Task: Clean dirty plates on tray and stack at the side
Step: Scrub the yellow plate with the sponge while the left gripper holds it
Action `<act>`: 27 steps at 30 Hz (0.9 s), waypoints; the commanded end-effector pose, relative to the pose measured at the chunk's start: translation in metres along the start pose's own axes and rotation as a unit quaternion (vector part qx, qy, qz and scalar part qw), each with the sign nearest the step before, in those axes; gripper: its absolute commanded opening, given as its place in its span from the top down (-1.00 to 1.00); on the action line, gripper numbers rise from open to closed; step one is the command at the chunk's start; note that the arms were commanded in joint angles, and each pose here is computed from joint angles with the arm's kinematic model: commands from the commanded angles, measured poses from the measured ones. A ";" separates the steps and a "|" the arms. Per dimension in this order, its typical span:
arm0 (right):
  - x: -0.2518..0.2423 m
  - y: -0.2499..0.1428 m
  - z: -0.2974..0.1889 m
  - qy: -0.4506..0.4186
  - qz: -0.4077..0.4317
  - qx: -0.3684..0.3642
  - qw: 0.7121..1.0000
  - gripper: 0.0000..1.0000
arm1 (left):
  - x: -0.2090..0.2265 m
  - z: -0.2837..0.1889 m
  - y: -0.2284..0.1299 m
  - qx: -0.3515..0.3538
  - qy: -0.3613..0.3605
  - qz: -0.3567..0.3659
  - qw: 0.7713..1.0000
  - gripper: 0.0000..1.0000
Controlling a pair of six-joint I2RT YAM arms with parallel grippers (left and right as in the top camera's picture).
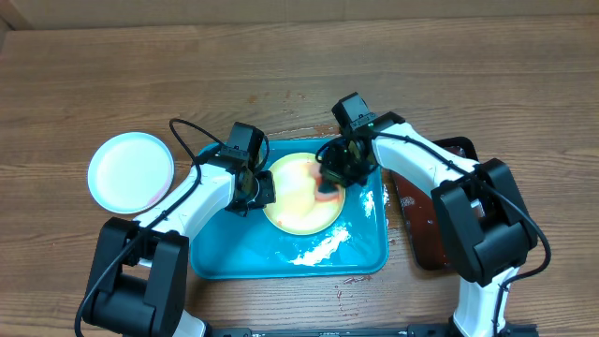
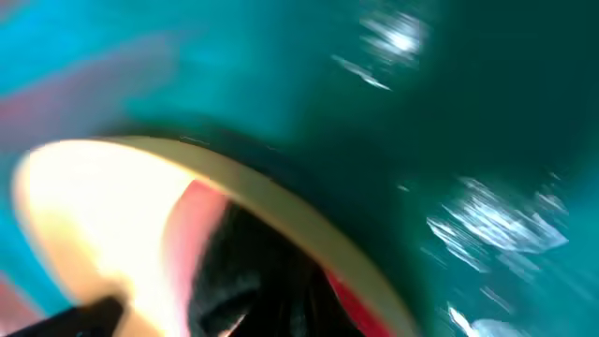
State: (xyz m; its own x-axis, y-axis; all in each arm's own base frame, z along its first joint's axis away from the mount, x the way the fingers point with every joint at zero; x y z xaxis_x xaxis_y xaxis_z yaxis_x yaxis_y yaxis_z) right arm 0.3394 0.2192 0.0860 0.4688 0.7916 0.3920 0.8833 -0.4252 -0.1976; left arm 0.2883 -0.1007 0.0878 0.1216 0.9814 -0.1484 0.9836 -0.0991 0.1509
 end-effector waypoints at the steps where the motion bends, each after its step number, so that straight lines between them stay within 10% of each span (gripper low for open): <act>1: 0.019 -0.024 0.022 0.041 -0.056 0.054 0.996 0.92 | 0.006 0.005 -0.001 0.011 0.022 0.008 1.000 0.91; 13: 0.034 -0.046 0.064 0.051 -0.024 0.069 0.996 0.92 | 0.007 0.005 -0.006 0.025 0.025 0.006 0.999 0.91; 27: -0.053 0.058 0.019 -0.046 0.133 -0.036 0.989 0.92 | 0.007 0.005 -0.007 0.028 0.026 0.005 0.999 0.91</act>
State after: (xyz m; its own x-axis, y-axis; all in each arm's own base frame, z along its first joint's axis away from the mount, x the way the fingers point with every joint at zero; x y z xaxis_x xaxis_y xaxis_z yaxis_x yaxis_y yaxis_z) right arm 0.3574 0.2205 0.0705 0.6092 0.6609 0.4383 0.7927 -0.4922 -0.3597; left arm 0.2842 -0.0967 0.0873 0.1157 0.9861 -0.1194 0.9872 -0.1008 0.1236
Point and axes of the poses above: each gripper's point midway between its finger pads, its own z axis out along the fingers, its own x axis along the line the jaws close on, y = z × x, the point moved 8 cm from there along -z, back along the fingers, and after that the axes turned 14 degrees about z, right-handed, at the moved point
